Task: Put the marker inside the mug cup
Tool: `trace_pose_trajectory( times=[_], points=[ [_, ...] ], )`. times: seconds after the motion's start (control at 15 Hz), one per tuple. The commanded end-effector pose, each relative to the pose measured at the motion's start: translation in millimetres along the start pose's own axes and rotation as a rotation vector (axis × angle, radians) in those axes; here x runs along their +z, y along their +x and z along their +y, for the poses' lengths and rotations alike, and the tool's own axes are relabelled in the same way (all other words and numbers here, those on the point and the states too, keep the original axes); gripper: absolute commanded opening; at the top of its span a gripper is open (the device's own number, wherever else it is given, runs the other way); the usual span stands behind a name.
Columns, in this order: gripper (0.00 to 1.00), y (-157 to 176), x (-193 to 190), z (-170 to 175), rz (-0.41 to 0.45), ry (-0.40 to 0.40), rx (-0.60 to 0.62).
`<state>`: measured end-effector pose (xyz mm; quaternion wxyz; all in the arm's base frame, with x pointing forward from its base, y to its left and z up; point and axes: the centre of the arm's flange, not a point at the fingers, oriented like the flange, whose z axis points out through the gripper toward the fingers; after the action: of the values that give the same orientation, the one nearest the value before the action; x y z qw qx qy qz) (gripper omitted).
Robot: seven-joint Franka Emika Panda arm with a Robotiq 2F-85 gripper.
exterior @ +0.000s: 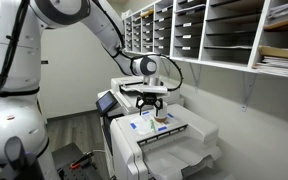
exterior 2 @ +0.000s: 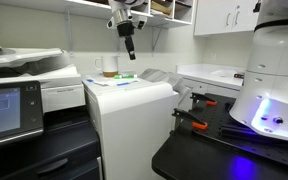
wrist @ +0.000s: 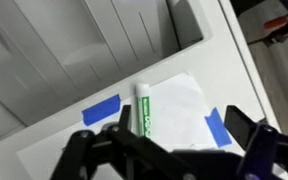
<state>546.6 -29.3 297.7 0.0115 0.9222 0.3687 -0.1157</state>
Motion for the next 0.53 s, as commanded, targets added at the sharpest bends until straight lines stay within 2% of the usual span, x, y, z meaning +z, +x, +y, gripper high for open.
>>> trace_pose_trajectory(
  times=[0.0, 0.27, 0.47],
  points=[
    [1.0, 1, 11, 9, 0.061, 0.017, -0.009],
    [1.0, 13, 31, 16, 0.078, 0.04, 0.007],
    [0.92, 28, 50, 14, 0.094, 0.079, 0.013]
  ],
)
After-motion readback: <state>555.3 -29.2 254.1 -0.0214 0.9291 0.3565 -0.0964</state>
